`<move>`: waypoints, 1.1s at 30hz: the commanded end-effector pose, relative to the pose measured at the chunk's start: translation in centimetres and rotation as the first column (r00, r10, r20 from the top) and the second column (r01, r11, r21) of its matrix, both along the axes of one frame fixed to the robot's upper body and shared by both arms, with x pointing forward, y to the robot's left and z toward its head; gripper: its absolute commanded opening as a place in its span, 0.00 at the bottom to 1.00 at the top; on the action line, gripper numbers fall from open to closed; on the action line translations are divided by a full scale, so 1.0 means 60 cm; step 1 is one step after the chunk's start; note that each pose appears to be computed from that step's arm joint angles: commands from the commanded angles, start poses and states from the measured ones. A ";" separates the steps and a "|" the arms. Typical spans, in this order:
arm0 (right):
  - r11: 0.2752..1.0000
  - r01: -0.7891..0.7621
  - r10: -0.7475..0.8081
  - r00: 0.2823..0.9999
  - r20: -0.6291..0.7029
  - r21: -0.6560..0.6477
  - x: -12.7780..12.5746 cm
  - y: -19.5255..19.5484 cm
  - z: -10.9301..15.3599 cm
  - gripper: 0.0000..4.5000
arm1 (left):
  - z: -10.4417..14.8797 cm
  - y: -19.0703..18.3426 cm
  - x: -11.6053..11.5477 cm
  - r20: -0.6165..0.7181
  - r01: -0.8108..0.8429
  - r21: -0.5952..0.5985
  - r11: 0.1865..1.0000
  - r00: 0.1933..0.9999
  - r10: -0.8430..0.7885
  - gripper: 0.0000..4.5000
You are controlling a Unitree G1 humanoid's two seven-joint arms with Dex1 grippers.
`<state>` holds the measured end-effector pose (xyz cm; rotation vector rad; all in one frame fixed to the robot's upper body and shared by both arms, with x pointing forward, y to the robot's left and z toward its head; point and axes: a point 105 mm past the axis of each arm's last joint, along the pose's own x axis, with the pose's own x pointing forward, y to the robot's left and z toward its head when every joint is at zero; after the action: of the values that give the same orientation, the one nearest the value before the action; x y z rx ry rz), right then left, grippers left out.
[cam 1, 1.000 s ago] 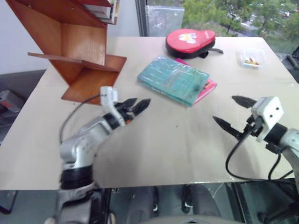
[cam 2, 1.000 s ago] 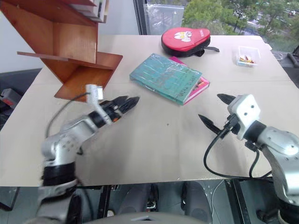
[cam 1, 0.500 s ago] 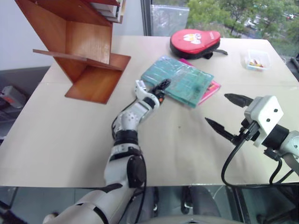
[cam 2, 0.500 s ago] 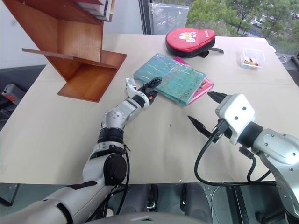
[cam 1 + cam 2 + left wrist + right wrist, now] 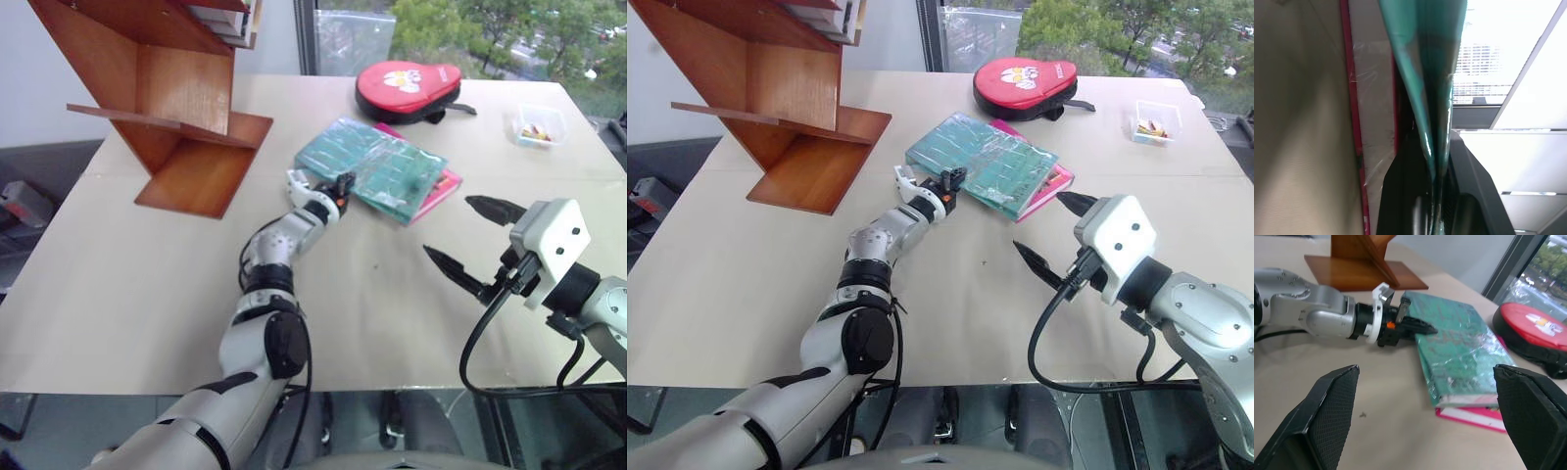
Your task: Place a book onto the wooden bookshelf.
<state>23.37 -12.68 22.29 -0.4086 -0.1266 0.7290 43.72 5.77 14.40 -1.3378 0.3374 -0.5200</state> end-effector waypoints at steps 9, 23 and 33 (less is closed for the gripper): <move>0.995 0.020 -0.027 0.997 0.076 0.093 -0.005 -0.015 0.040 1.00 | 0.131 0.041 -0.131 0.384 0.172 0.316 0.933 0.876 -0.291 0.02; 0.978 0.068 -0.095 0.986 0.136 0.196 0.011 -0.105 0.097 1.00 | 0.340 0.138 -0.287 0.446 -0.760 0.586 0.283 0.011 -0.895 0.02; 0.978 -0.066 0.036 0.988 0.153 0.198 0.036 -0.070 0.106 1.00 | 0.384 0.308 -0.240 0.010 -0.857 0.390 -0.337 0.370 -0.929 0.02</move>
<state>25.87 -17.30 27.63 -0.2353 -0.3007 0.7066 29.22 22.19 35.88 1.3455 -0.2857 -0.8637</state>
